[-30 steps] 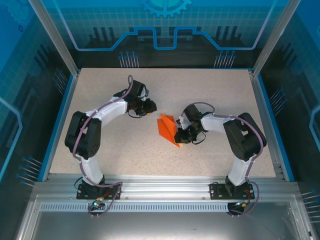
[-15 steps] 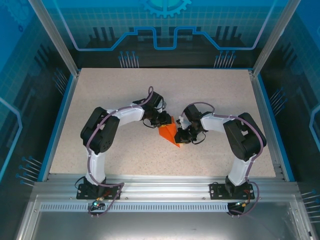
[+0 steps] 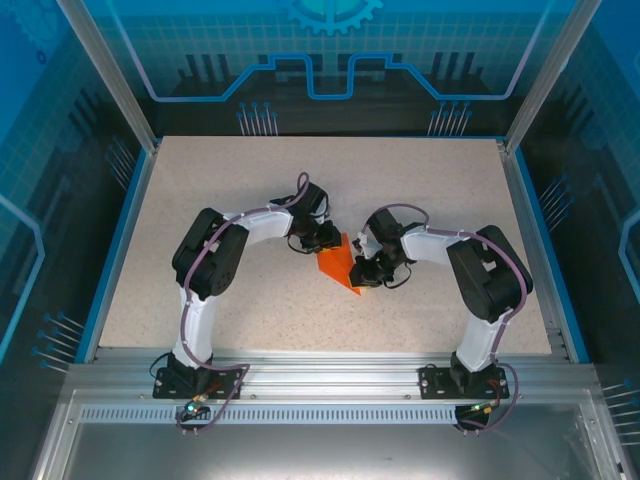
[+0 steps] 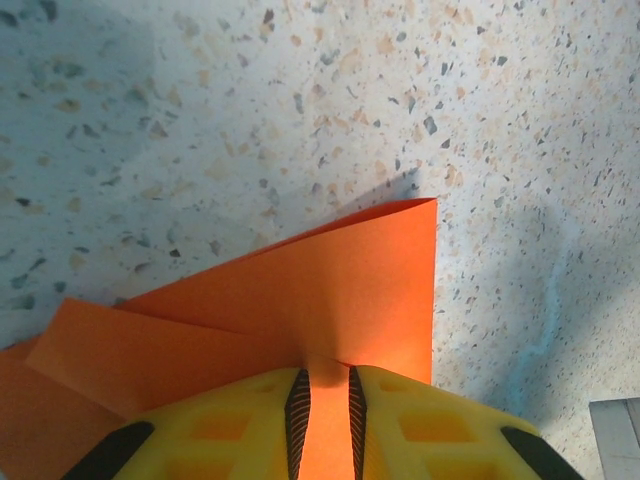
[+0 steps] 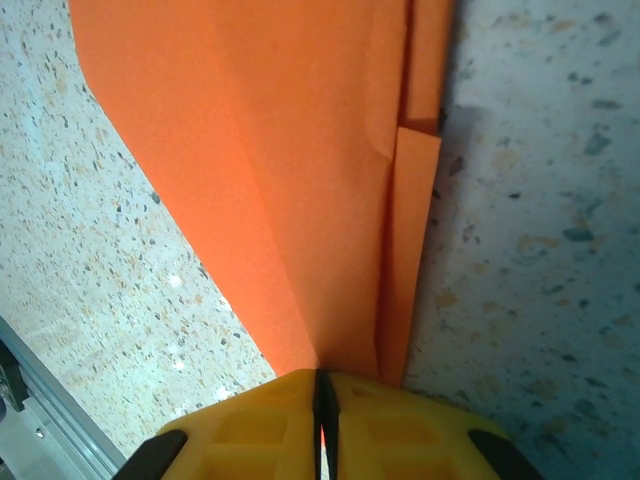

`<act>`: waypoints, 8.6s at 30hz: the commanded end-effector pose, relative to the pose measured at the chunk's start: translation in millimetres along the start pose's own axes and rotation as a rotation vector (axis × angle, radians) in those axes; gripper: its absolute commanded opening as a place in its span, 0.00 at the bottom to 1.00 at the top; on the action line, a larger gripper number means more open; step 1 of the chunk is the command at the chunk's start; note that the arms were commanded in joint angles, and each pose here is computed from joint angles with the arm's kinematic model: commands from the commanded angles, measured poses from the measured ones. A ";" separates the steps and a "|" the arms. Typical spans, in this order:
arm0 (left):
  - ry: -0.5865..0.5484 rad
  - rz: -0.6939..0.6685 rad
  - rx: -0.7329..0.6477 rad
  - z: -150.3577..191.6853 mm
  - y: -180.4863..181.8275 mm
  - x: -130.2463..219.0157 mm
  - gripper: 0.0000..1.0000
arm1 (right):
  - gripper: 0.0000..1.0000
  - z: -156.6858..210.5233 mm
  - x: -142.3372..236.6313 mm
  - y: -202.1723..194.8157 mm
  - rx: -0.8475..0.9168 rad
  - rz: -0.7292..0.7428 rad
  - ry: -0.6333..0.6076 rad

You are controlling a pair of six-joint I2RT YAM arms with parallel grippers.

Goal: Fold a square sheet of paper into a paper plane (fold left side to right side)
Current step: Fourth fold the wing at the center of the table, then turn over the paper at the center of the table.

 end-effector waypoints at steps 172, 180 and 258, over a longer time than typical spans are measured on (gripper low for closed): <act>-0.060 0.307 0.064 -16.8 -32.5 23.0 0.21 | 0.57 3.9 121.1 18.4 0.040 -0.224 -0.558; -0.133 0.378 0.004 -27.3 -63.9 63.9 0.07 | 0.77 -15.4 153.9 29.5 0.072 -0.413 -0.602; -0.779 -0.221 -0.108 52.5 25.2 287.0 0.67 | 0.47 -40.7 3.8 43.7 0.781 1.553 0.049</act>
Point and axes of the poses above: each hand's point on the last joint's axis, 136 mm out from that joint toward the fingers, its own x axis back along the fingers, its own y axis along the line the jaws close on, z = x × y, the point moved 2 cm from there along x, back along the fingers, and after that the axes turned 2 degrees about -x, right-handed, at the moved point
